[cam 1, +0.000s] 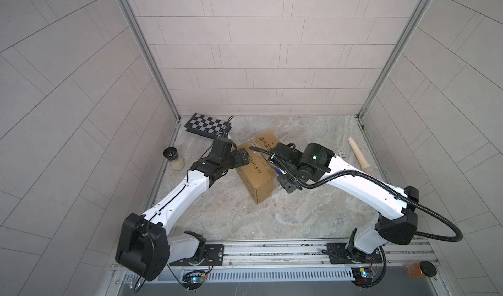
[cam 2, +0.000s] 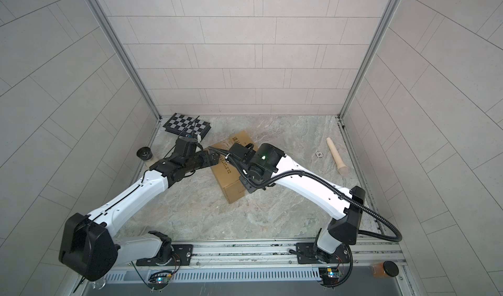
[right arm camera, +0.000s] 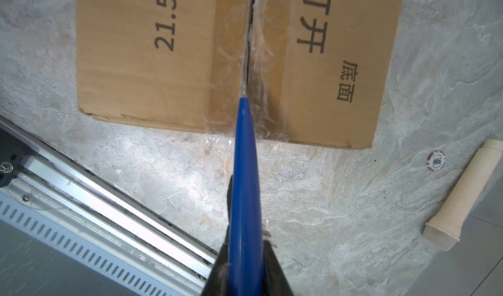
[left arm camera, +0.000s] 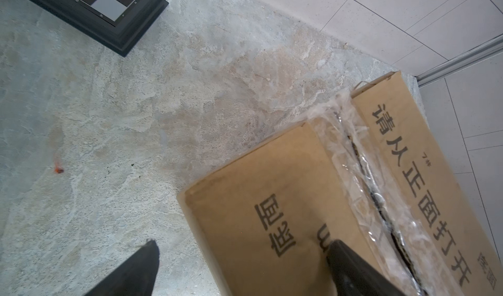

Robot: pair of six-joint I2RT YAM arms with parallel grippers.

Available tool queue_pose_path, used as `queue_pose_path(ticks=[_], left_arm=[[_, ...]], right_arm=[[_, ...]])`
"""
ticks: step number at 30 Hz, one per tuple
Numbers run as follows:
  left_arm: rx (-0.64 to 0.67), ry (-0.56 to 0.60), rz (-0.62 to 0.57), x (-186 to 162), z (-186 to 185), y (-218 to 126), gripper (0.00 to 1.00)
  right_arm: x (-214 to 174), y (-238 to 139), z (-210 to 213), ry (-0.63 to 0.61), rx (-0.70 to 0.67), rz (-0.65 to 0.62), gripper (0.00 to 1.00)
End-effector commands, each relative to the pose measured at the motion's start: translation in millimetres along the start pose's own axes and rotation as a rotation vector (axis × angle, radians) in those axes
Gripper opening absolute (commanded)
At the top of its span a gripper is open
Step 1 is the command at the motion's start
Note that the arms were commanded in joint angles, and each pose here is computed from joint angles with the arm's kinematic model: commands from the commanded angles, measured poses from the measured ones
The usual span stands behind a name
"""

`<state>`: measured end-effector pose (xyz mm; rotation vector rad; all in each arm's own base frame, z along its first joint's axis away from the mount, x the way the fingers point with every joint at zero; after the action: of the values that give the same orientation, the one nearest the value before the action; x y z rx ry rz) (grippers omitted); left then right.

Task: Unpack the express box
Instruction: 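Insert the blue cutter blade into the taped seam while the left holds the box, then draw the cutter along the seam toward the box's bottom edge while the left holds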

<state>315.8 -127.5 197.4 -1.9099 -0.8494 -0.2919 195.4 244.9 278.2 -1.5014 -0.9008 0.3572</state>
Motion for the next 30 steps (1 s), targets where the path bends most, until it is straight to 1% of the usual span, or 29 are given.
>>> queue_pose_path(ticks=[1, 4, 6, 8, 12, 14, 16, 18, 22, 24, 30], left_arm=[[0.238, 0.013, 0.117, -31, 51, 11, 1.00], [0.152, 0.010, 0.104, -27, 37, 6, 1.00], [0.061, 0.010, 0.062, -17, 21, -7, 1.00], [0.000, 0.017, 0.014, -6, 8, -23, 1.00], [-0.059, 0.050, -0.061, 16, -11, -58, 1.00], [-0.082, 0.052, -0.080, 21, -16, -70, 1.00], [-0.114, 0.039, -0.087, 23, -22, -74, 1.00], [-0.145, 0.029, -0.072, 21, -29, -69, 1.00], [-0.086, 0.058, -0.023, 9, -31, -48, 1.00], [-0.031, 0.066, 0.018, 0, -27, -33, 1.00], [0.234, 0.096, 0.089, -21, 14, -8, 1.00]], right_arm=[[-27, 2, 8, -0.040, 0.052, 0.143, 0.00], [-11, 12, 12, -0.036, 0.060, 0.109, 0.00], [-1, 16, 13, -0.037, 0.069, 0.085, 0.00], [6, 17, 13, -0.041, 0.075, 0.070, 0.00], [15, 16, 11, -0.051, 0.082, 0.053, 0.00], [15, 16, 10, -0.057, 0.078, 0.055, 0.00], [15, 16, 9, -0.060, 0.075, 0.055, 0.00], [14, 16, 10, -0.058, 0.075, 0.053, 0.00], [13, 16, 7, -0.043, 0.059, 0.052, 0.00], [11, 15, 5, -0.030, 0.048, 0.045, 0.00], [-1, 10, -3, 0.007, -0.001, 0.041, 0.00]])
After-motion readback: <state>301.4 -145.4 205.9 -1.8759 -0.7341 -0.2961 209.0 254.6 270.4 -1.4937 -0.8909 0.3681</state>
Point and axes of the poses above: each gripper's point midway between its finger pads, its own y axis out along the fingers, its own z axis along the line the jaws close on, x = y × z, the point moved 4 cm from there along -y, back along the fingers, and after that the axes turned 10 degrees about -y, right-handed, at the moved point
